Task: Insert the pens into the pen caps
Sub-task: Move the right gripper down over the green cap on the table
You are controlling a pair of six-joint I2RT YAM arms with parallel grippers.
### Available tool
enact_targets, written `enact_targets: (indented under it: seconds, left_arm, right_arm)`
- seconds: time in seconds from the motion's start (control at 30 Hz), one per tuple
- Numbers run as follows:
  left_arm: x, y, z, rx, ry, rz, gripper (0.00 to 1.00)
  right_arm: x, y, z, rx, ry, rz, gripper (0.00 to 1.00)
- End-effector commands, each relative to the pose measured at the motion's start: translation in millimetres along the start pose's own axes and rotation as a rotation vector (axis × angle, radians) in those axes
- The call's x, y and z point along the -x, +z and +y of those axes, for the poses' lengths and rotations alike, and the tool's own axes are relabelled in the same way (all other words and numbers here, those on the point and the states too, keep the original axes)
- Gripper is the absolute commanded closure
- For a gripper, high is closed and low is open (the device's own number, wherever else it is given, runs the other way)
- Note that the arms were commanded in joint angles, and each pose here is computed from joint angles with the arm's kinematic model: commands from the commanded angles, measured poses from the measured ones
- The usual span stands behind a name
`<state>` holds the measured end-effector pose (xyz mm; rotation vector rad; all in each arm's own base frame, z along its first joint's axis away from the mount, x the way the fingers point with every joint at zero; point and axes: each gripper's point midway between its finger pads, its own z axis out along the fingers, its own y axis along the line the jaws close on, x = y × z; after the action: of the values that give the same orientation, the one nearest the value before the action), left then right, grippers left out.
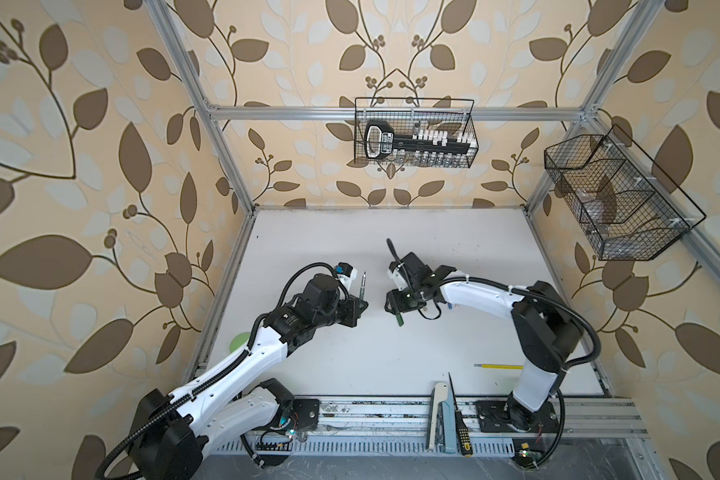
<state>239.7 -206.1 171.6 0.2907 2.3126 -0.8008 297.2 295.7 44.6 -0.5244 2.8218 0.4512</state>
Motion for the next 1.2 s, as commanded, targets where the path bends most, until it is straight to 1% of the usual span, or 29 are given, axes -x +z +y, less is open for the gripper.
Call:
enact_targets:
  seconds: [0.0, 0.17, 0.57, 0.63, 0.7, 0.8, 0.9, 0.93, 0.97, 1.0, 1.03, 1.07, 1.1, 1.13, 1.17]
  left_arm:
    - [3, -8, 4, 0.023, 0.016, -0.021, 1.00]
    - [-1, -10, 8, 0.041, 0.015, -0.019, 1.00]
    - [-3, -5, 9, 0.039, 0.020, 0.001, 1.00]
    - [-3, -4, 9, 0.039, 0.023, 0.003, 1.00]
    - [-3, -4, 9, 0.039, 0.025, 0.004, 1.00]
    - [-3, -3, 9, 0.040, 0.027, 0.003, 1.00]
    - [-3, -1, 10, 0.041, 0.029, 0.010, 1.00]
    - [-3, 0, 10, 0.045, 0.027, 0.014, 1.00]
    - [-4, 1, 11, 0.046, 0.028, 0.019, 1.00]
    - [-4, 2, 11, 0.045, 0.027, 0.019, 1.00]
    - [-5, 3, 11, 0.044, 0.027, 0.023, 1.00]
    - [-4, 4, 10, 0.041, 0.027, 0.023, 1.00]
    - [-5, 4, 11, 0.042, 0.027, 0.023, 1.00]
    - [-4, 4, 10, 0.042, 0.027, 0.024, 1.00]
    - [-5, 4, 10, 0.041, 0.027, 0.025, 1.00]
  right_arm:
    - [-17, -5, -16, -0.145, -0.074, 0.115, 0.45]
    - [-19, -2, -16, -0.174, -0.081, 0.130, 0.46]
    - [-31, 18, -22, -0.239, -0.097, 0.215, 0.49]
    - [-31, 21, -19, -0.227, -0.097, 0.217, 0.54]
    - [-30, 24, -19, -0.232, -0.098, 0.215, 0.65]
    - [-27, 23, -18, -0.231, -0.096, 0.205, 0.78]
    - [-24, 20, -18, -0.233, -0.096, 0.199, 0.88]
    - [-22, 18, -18, -0.236, -0.101, 0.194, 0.88]
    - [-20, 16, -18, -0.241, -0.112, 0.185, 0.88]
    - [-18, 13, -18, -0.244, -0.120, 0.178, 0.85]
    - [-16, 12, -18, -0.244, -0.130, 0.169, 0.77]
    - [-14, 10, -18, -0.244, -0.135, 0.161, 0.66]
    - [-11, 10, -18, -0.237, -0.137, 0.153, 0.58]
    - [-9, 11, -16, -0.222, -0.137, 0.145, 0.55]
    - [-4, 12, -12, -0.195, -0.138, 0.131, 0.53]
